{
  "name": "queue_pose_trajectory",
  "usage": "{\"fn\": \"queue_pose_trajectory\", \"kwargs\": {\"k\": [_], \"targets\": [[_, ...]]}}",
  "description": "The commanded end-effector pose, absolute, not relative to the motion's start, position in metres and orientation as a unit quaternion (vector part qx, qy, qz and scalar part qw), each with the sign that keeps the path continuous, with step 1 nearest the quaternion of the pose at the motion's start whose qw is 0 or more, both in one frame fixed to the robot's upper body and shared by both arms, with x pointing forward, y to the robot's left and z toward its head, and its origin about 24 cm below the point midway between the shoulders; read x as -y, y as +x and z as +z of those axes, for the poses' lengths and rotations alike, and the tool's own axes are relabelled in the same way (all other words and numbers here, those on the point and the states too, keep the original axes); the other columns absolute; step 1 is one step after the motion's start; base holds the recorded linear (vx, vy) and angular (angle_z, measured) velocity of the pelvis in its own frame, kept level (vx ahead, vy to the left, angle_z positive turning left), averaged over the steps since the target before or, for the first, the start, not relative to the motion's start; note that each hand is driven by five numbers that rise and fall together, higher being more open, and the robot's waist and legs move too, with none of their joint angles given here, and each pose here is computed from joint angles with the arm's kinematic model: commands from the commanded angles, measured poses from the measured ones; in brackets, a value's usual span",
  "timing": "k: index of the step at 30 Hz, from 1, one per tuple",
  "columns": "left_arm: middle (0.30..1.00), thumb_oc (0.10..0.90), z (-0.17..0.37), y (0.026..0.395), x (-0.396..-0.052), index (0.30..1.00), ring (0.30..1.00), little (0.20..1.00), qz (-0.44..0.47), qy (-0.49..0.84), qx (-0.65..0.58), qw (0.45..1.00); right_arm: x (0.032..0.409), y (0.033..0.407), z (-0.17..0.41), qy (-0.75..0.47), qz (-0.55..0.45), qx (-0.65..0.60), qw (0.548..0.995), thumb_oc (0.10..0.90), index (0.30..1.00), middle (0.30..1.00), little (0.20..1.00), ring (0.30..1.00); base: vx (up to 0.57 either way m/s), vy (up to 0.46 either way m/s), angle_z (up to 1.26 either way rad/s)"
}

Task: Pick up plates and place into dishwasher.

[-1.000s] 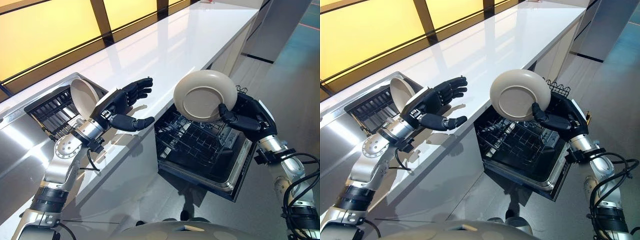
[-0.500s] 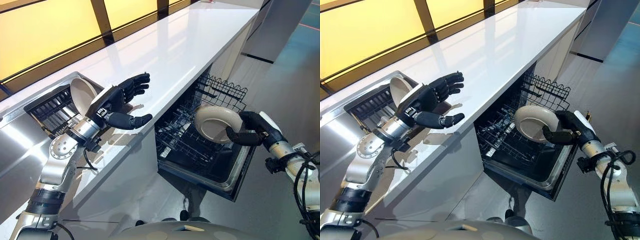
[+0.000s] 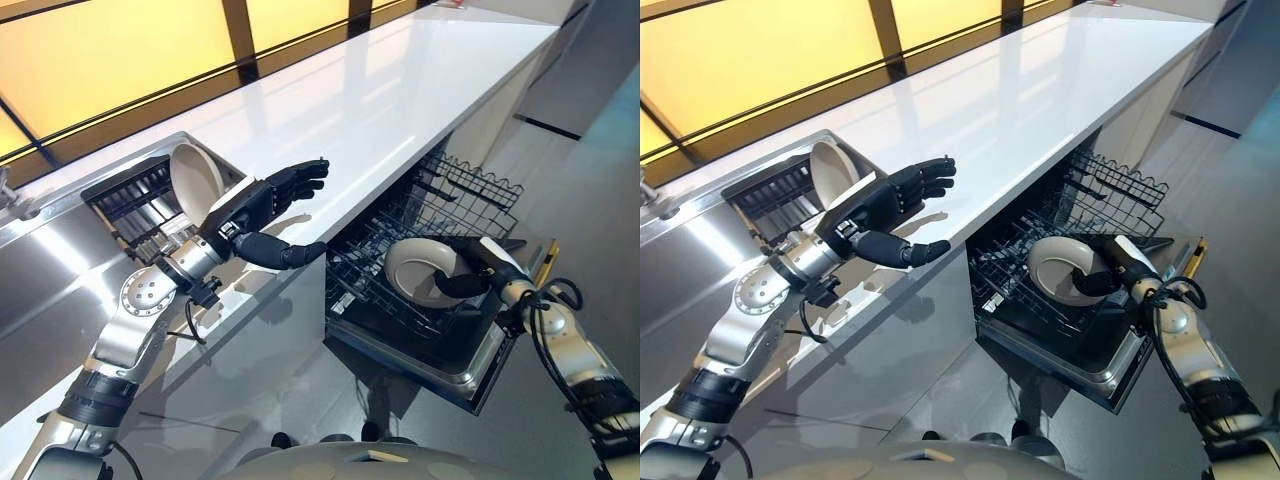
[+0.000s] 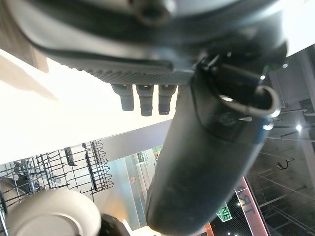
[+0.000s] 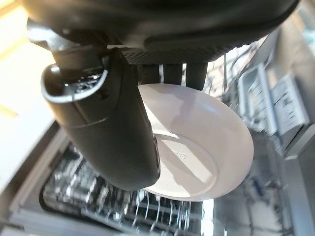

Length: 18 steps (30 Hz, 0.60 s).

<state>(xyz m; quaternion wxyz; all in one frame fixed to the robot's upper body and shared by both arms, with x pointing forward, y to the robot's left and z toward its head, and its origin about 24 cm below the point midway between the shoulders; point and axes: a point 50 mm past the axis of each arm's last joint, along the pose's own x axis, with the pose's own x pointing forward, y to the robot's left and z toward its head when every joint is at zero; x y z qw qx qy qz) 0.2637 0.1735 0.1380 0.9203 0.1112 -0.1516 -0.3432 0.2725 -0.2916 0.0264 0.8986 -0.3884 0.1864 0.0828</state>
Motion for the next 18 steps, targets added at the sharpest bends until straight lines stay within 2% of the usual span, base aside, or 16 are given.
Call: {"fn": "queue_pose_trajectory", "kwargs": {"k": [1, 18], "targets": [[0.9, 0.8, 0.19, 0.269, -0.158, 0.9, 0.9, 0.9, -0.371, 0.096, 0.267, 0.884, 0.285, 0.318, 0.085, -0.399, 0.029, -0.077, 0.913, 0.1, 0.3, 0.3, 0.2, 0.3, 0.04, -0.019, 0.13], [0.9, 0.8, 0.197, 0.277, -0.14, 0.9, 0.9, 0.9, -0.408, 0.083, 0.268, 0.868, 0.241, 0.347, 0.064, -0.386, 0.071, -0.143, 0.909, 0.1, 0.3, 0.3, 0.2, 0.3, 0.01, -0.008, 0.05]]}}
